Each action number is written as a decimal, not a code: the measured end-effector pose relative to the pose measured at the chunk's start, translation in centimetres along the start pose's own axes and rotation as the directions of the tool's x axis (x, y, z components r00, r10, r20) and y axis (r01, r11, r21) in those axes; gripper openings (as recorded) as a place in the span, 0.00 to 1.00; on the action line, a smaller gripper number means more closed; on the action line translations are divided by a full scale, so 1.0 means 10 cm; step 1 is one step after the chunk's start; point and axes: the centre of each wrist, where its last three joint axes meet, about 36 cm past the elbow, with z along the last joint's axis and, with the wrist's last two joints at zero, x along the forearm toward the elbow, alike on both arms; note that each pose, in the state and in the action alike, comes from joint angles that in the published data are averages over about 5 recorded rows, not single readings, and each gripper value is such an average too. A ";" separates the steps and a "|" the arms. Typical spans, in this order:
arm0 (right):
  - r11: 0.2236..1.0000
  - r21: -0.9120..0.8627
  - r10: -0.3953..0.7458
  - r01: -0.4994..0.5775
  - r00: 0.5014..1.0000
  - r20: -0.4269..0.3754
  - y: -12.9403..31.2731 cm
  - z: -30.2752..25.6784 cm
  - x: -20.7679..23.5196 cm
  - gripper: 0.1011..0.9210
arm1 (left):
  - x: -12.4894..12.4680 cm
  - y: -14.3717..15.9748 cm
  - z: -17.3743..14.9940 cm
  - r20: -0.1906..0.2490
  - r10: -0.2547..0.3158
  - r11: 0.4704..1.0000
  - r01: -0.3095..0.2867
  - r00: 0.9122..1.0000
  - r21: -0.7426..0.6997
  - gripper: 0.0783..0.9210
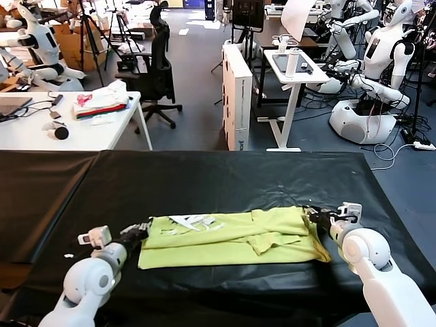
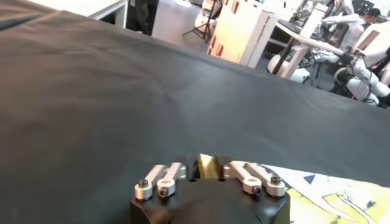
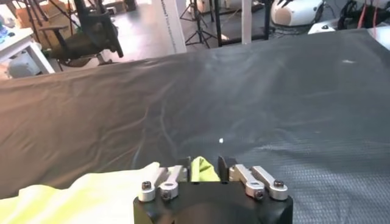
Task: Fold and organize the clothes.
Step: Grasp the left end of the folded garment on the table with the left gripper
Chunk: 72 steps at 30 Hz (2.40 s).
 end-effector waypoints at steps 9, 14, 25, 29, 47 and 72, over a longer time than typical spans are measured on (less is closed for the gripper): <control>0.999 -0.022 0.024 -0.024 0.999 0.034 -0.02 0.06 0.01 0.05 | 0.01 0.06 -0.07 0.025 -0.015 1.000 0.014 1.000 0.002 0.08; 0.999 -0.042 0.006 -0.003 0.999 0.054 -0.03 0.08 0.01 0.05 | 0.01 0.07 -0.08 0.030 -0.017 1.000 0.017 0.999 0.003 0.08; 0.991 0.013 -0.130 0.130 0.972 0.196 -0.01 0.13 0.14 0.61 | 0.03 0.03 -0.15 0.063 -0.016 0.999 0.014 0.998 0.030 0.48; 0.986 0.064 -0.168 0.156 0.946 0.278 -0.03 0.13 0.25 0.91 | 0.10 0.05 -0.25 0.049 -0.041 0.997 0.038 0.998 0.067 0.77; 0.894 0.417 -0.387 0.164 0.750 0.536 -0.28 0.86 1.26 0.98 | 0.55 0.92 -0.84 -0.159 0.351 0.928 -0.320 0.923 0.193 0.98; 0.907 0.396 -0.349 0.140 0.776 0.525 -0.34 1.00 1.45 0.98 | 0.39 1.05 -0.44 -0.247 0.380 0.921 -0.338 0.891 0.195 0.98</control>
